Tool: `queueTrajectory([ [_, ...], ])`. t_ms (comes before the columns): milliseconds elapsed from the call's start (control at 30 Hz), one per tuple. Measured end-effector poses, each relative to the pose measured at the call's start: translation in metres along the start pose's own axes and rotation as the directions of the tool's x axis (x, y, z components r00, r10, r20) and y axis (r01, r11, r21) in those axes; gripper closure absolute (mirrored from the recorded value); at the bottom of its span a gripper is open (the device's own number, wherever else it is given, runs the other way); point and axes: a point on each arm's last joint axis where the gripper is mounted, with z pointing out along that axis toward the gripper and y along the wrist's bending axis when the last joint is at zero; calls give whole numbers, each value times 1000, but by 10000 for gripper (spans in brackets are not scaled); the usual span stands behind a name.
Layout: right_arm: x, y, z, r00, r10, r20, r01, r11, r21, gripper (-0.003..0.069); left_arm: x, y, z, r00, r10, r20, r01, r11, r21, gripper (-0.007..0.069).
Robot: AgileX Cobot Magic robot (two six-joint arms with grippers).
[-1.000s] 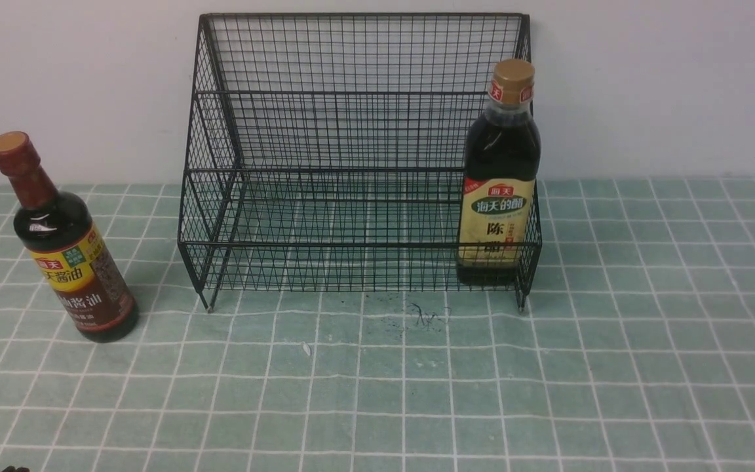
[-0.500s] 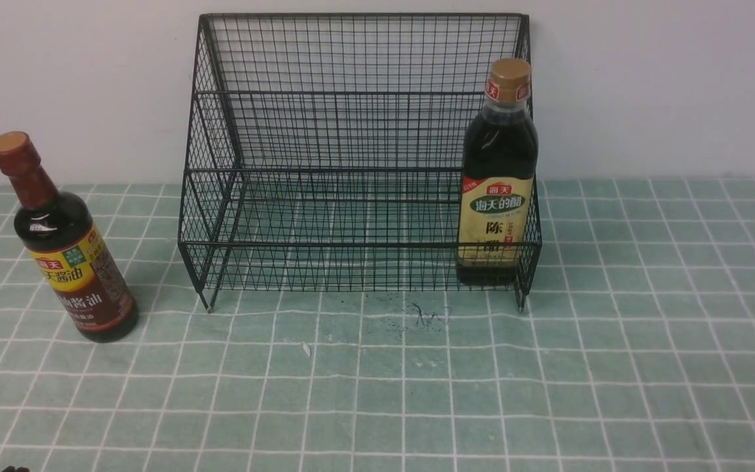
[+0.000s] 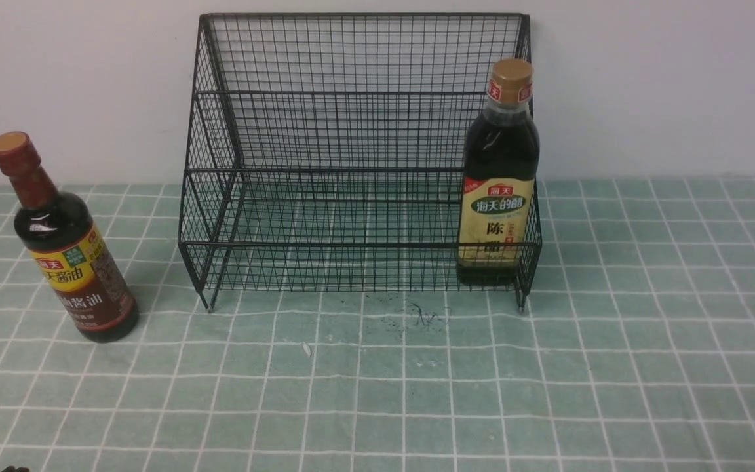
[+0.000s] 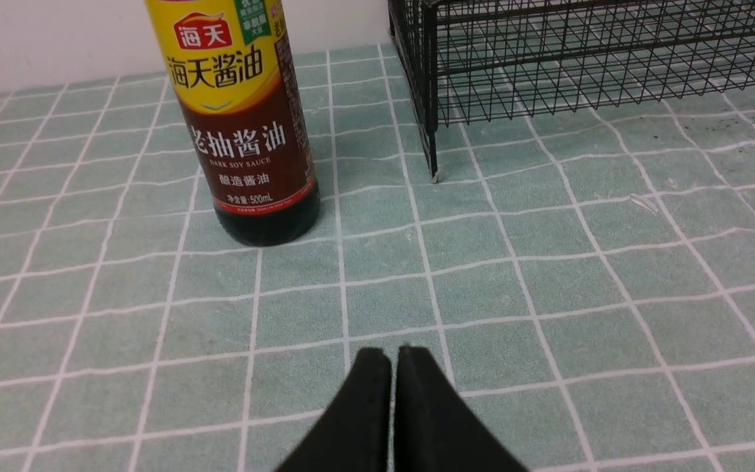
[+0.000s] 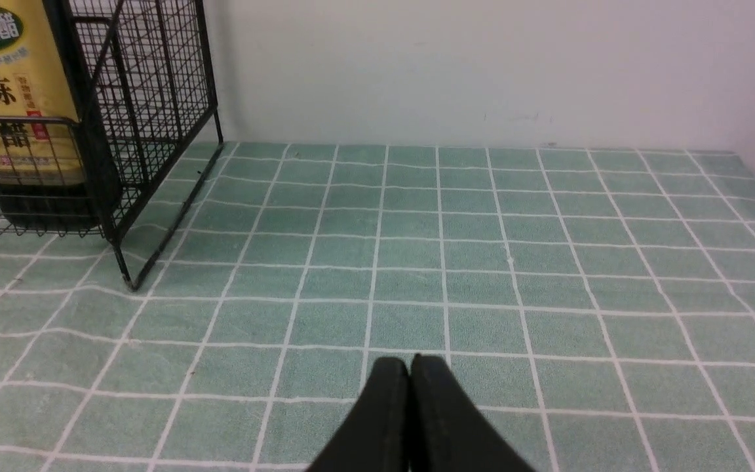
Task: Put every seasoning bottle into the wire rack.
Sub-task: Use the left arm to grab the condiment bottle closest to it
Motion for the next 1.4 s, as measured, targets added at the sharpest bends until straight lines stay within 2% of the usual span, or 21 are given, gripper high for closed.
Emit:
queueTrajectory([
  [867,0,0,0,1000,1,0,-1,1000,0,673,-1,1,0,1000,29,8,-28,1000,-12,631],
  [1000,0,0,0,1000,1,0,-1,1000,0,673,-5,0,0,997,-57,55,57,998,0,631],
  [1033,0,0,0,1000,1,0,-1,1000,0,673,-10,0,-1,983,-142,112,141,990,19,631],
  [1067,0,0,0,1000,1,0,-1,1000,0,673,-11,0,-1,981,-151,119,150,988,22,631],
  [1100,0,0,0,1000,1,0,-1,1000,0,673,-16,0,-1,961,-216,171,212,976,41,631],
  [1200,0,0,0,1000,1,0,-1,1000,0,673,-24,1,-3,917,-308,252,299,951,73,631],
  [1400,0,0,0,1000,-4,0,4,1000,0,673,-36,6,-8,830,-401,389,391,914,108,631],
])
